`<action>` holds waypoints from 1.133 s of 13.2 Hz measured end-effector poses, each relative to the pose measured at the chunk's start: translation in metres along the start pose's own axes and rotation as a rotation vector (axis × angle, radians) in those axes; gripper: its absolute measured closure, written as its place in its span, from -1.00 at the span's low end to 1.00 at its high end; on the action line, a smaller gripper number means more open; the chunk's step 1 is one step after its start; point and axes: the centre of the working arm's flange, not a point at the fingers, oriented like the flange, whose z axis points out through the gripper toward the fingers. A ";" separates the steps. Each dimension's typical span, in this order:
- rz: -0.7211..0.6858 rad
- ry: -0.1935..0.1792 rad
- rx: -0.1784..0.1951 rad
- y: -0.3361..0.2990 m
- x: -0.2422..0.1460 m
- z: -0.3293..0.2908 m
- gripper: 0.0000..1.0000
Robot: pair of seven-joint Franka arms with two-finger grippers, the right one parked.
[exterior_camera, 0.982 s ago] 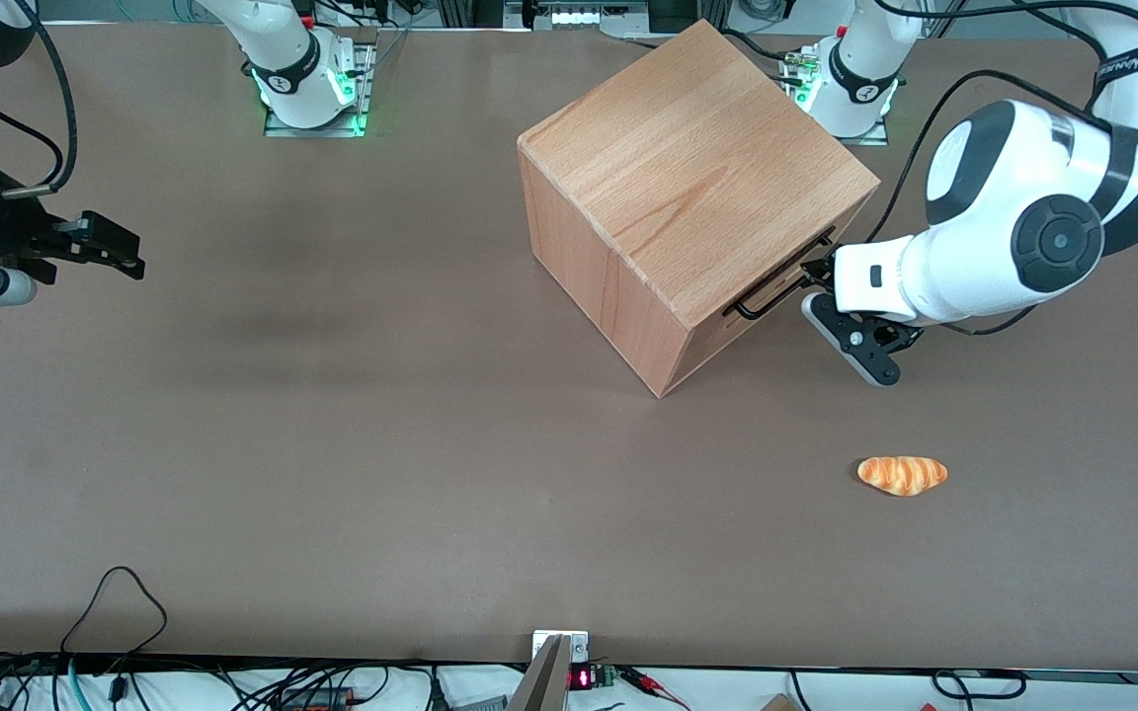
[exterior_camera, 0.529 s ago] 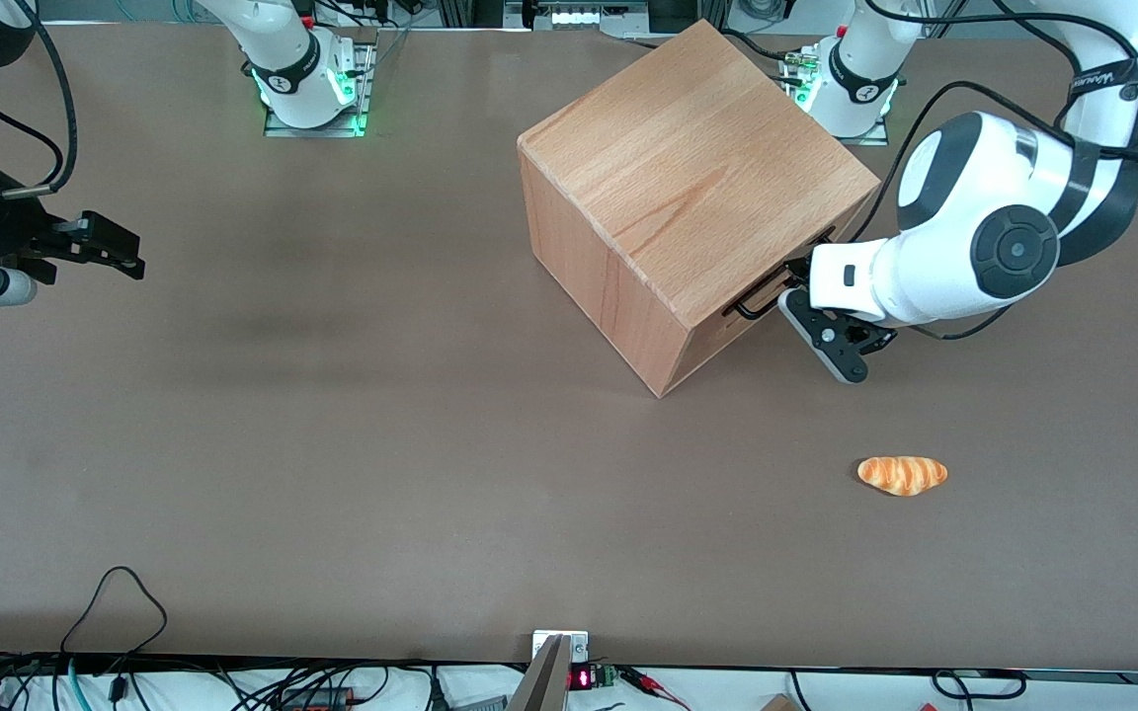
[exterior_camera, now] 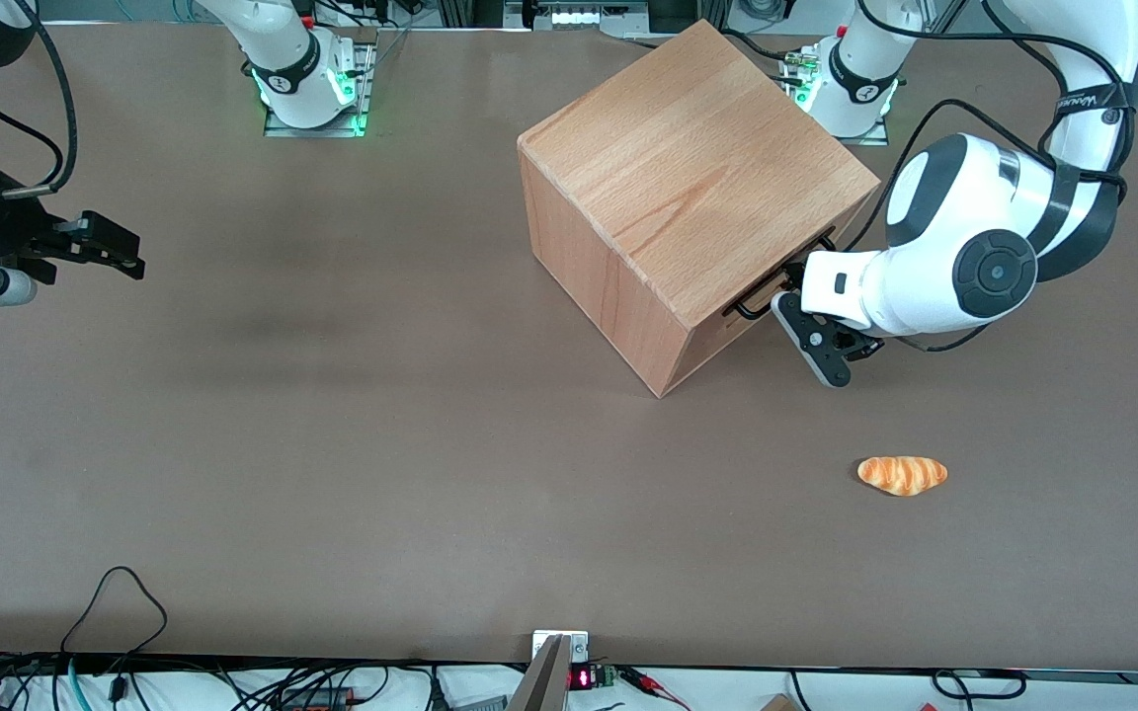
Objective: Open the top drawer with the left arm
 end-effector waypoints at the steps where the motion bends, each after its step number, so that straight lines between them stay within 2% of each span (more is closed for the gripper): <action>1: 0.003 -0.003 -0.004 -0.001 0.001 0.003 -1.00; 9: 0.030 -0.017 -0.027 -0.008 0.004 0.019 -1.00; 15: 0.023 -0.007 -0.023 -0.012 0.002 0.018 -1.00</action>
